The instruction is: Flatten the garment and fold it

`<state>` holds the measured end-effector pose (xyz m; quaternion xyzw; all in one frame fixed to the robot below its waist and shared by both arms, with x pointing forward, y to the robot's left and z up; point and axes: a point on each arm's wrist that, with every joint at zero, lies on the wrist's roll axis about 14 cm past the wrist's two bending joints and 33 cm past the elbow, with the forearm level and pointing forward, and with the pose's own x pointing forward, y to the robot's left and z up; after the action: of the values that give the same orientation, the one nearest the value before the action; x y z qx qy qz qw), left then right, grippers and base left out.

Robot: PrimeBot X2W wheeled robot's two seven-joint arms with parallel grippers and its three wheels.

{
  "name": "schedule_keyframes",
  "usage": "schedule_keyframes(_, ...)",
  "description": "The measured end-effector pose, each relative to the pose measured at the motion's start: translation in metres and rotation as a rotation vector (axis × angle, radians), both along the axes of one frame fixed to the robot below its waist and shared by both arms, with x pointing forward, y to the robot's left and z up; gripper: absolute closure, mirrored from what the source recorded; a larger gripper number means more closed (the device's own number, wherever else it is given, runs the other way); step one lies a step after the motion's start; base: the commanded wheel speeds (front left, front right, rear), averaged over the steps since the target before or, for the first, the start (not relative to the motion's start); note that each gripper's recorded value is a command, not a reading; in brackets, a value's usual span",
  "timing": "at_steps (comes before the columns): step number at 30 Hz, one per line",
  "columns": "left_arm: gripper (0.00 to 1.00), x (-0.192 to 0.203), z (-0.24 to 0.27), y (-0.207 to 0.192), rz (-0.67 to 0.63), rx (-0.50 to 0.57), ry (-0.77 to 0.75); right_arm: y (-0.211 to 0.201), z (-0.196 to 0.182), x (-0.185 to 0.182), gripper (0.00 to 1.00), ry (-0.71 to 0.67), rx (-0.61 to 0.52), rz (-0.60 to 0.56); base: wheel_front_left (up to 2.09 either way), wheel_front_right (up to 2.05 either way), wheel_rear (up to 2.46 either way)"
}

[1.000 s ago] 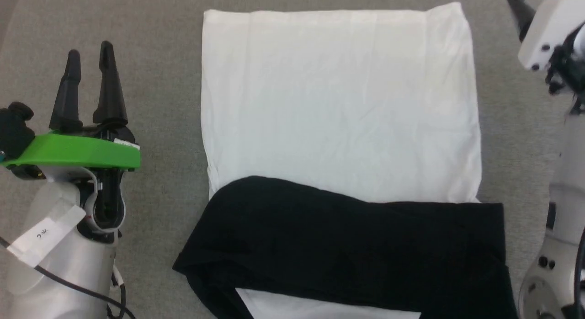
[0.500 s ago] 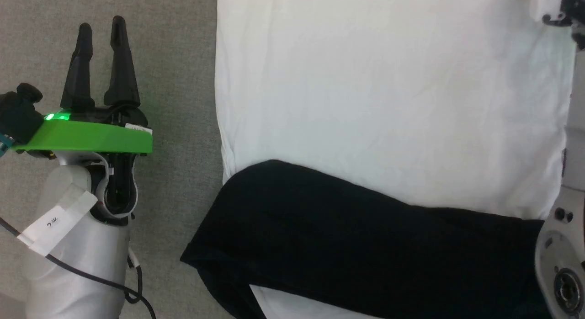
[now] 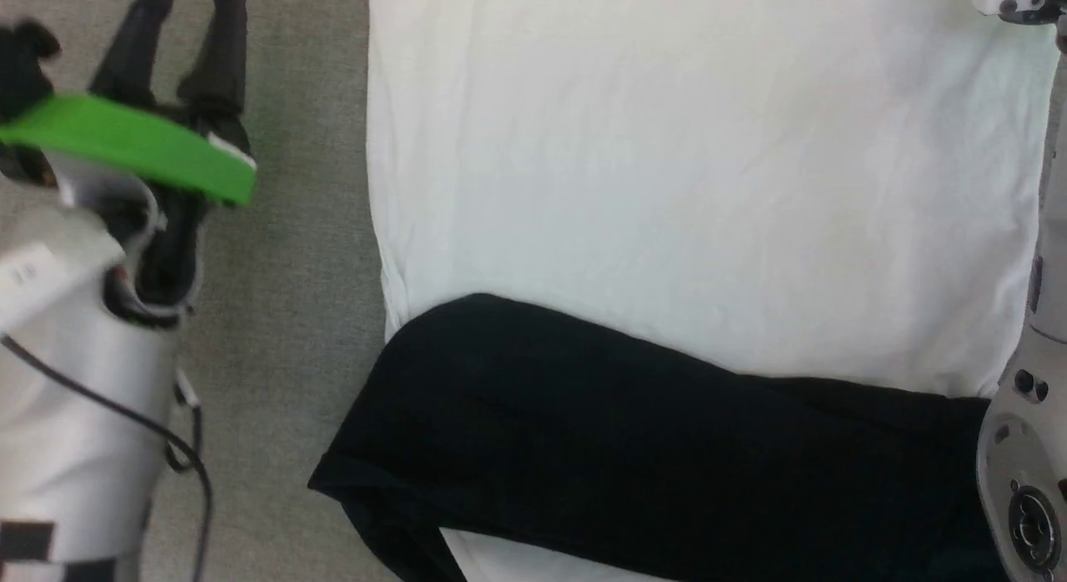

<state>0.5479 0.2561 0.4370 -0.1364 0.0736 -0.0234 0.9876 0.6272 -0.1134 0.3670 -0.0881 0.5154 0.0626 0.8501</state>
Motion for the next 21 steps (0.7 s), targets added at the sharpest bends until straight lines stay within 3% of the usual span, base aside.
schedule_keyframes(5, 0.0, 0.04, 0.012, -0.013, -0.142, 0.042, 0.155, 0.003, 0.008, 0.0, 1.0, -0.035, 0.011, 0.027, 0.0, 0.0, 0.0)
schedule_keyframes(10, 0.0, 0.063, 0.0, -0.027, -0.24, 0.061, 0.415, 0.008, 0.017, 0.001, 1.0, -0.071, 0.012, 0.075, 0.0, 0.0, 0.0)
schedule_keyframes(21, 0.0, 0.065, -0.065, -0.058, -0.33, 0.108, 0.844, 0.006, 0.006, -0.007, 1.0, -0.065, 0.003, 0.134, 0.0, 0.0, 0.0)
